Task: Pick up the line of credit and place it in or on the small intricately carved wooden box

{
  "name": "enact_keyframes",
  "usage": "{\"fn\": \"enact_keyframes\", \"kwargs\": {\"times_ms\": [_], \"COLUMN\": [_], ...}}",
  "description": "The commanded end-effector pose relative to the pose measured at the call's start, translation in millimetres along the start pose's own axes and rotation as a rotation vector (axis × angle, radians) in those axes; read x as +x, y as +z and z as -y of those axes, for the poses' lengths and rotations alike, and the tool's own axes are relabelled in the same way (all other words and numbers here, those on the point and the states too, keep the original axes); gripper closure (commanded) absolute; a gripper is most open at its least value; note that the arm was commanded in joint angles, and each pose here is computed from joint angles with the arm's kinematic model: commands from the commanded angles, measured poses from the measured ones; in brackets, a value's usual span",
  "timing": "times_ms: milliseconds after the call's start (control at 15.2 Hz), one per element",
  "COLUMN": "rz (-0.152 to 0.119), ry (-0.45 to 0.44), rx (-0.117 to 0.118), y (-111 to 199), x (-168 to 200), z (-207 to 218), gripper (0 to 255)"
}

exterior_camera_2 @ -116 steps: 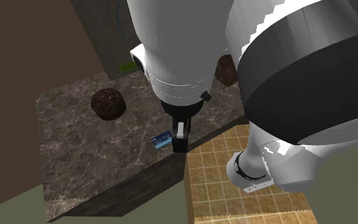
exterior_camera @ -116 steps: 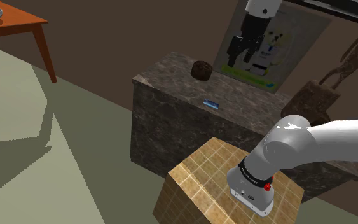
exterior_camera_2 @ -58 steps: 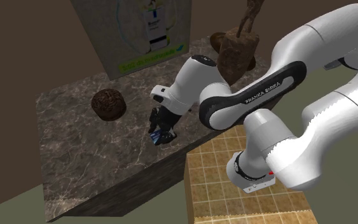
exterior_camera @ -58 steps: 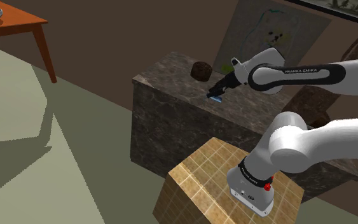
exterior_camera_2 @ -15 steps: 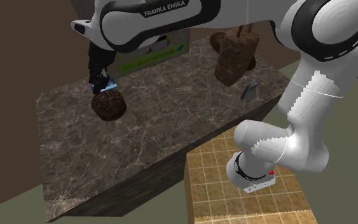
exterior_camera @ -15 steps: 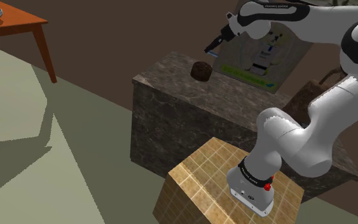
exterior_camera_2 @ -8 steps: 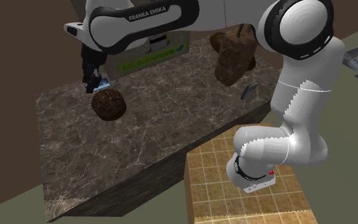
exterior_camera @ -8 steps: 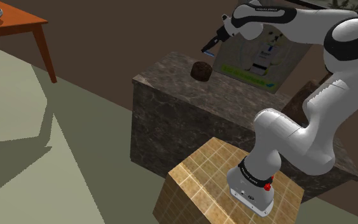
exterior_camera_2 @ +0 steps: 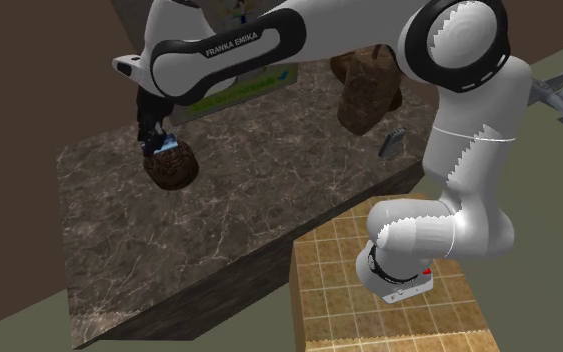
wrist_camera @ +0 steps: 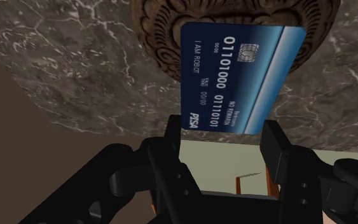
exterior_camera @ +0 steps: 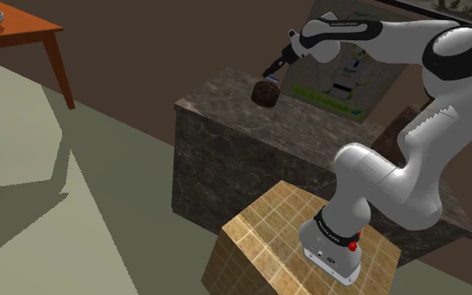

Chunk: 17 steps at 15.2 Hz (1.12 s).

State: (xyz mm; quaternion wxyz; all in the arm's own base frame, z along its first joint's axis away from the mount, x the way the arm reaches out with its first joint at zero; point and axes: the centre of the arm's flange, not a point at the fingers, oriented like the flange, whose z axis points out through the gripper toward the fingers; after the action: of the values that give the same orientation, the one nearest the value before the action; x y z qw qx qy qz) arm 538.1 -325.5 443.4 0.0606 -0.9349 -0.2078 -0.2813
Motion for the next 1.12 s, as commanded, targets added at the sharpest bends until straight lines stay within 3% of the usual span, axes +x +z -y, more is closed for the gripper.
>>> {"fn": "enact_keyframes", "kwargs": {"times_ms": [0,660,726,1056], "rz": [0.0,0.0,0.0,0.0], "ry": [0.0,0.0,0.0,0.0], "rx": [0.0,0.0,0.0,0.0], "y": [9.0,20.7,20.7,20.7], "x": [-6.7,-14.4,-14.4,-14.4], "z": [0.3,0.4,0.4,0.4], "gripper": [255,255,0,0]}}
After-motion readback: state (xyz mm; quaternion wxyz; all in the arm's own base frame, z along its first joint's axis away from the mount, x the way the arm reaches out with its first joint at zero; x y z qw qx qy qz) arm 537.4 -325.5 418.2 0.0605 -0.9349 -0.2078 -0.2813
